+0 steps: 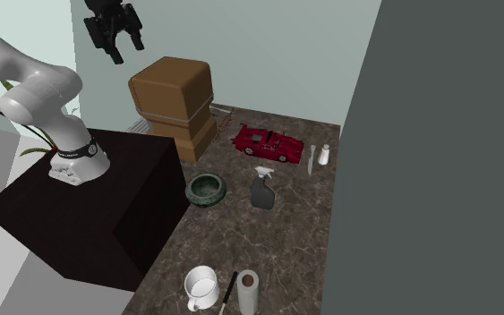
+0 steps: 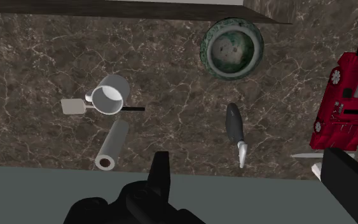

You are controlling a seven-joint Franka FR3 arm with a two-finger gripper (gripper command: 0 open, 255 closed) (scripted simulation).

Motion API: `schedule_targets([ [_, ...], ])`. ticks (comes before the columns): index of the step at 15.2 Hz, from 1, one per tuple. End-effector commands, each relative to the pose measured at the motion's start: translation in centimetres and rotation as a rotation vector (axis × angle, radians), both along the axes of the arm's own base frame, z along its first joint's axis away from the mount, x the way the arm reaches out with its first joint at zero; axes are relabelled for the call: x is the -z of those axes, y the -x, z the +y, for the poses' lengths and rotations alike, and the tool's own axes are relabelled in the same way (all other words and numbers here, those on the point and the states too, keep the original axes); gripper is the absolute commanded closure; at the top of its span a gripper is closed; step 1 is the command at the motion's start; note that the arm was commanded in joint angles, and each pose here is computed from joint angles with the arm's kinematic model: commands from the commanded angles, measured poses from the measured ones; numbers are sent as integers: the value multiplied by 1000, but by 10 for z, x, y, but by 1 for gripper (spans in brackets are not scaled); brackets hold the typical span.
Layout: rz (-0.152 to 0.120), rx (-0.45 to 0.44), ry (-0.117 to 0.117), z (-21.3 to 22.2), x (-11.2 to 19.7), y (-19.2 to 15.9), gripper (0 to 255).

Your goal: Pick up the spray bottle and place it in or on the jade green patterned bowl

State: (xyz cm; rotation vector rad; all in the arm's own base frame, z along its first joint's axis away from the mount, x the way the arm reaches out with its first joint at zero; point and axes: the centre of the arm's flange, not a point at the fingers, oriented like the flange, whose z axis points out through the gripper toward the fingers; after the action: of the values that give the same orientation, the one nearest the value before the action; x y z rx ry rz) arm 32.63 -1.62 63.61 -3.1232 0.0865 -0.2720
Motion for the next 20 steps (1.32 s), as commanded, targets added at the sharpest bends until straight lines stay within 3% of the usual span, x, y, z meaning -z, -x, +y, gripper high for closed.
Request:
schedule_targets([
  [1, 0, 0, 0, 0, 0, 0, 0],
  [20, 64, 4, 6, 45, 185, -171, 0],
])
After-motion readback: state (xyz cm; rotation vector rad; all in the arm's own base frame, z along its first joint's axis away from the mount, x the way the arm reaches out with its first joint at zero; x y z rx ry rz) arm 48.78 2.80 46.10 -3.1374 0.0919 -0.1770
